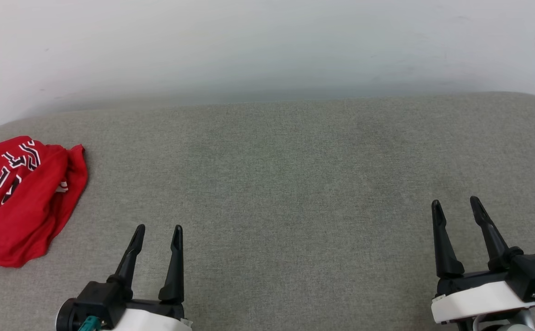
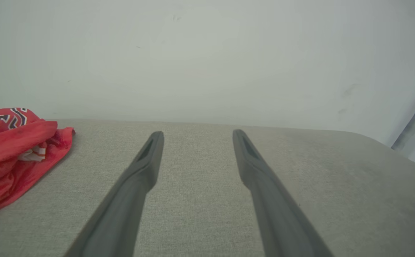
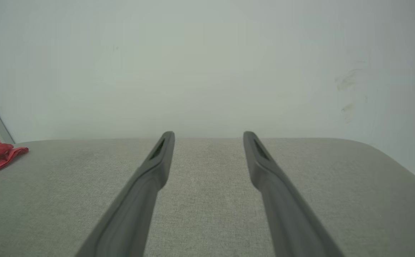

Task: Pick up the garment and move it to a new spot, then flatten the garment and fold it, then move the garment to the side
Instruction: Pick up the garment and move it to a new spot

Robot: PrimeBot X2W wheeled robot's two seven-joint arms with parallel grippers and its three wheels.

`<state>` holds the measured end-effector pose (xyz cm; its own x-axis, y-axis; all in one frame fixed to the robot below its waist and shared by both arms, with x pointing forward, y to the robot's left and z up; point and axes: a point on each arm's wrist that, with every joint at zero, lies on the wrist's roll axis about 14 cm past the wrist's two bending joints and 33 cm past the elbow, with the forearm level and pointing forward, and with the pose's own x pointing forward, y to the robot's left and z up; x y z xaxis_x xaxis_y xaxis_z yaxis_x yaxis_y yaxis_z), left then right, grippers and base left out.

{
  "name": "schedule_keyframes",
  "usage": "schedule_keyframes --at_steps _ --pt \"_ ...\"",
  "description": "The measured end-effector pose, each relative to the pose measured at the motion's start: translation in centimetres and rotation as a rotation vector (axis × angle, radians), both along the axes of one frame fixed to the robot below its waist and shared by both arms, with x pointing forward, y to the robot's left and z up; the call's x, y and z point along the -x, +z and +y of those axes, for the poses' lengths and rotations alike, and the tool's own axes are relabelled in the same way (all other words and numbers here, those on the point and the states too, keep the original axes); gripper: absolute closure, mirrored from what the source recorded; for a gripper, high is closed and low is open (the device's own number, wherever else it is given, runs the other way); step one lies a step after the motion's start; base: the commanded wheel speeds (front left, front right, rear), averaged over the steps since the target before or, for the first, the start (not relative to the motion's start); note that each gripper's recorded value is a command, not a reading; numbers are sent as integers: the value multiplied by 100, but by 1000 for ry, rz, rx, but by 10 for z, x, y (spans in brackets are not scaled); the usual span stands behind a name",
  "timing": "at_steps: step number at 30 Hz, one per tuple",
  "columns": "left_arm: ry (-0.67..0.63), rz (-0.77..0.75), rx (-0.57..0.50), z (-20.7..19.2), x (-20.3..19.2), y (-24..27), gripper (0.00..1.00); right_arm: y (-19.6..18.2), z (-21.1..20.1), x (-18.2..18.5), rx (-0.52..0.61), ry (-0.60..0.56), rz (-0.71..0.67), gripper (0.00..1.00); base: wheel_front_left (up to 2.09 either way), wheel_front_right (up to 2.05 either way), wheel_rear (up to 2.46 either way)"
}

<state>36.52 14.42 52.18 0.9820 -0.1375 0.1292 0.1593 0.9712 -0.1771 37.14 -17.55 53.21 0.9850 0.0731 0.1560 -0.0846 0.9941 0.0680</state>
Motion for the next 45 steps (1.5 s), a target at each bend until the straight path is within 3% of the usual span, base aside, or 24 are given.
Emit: schedule_keyframes --at_steps 15,36,45 --pt "4 3 -70 5 8 -7 0 -6 21 -6 63 62 1 0 0 0 0" --pt "345 -11 -103 102 75 5 0 -10 140 -25 33 411 2 0 0 0 0" --pt "430 -3 -110 119 106 4 0 -9 179 -21 25 527 -1 0 0 0 0"
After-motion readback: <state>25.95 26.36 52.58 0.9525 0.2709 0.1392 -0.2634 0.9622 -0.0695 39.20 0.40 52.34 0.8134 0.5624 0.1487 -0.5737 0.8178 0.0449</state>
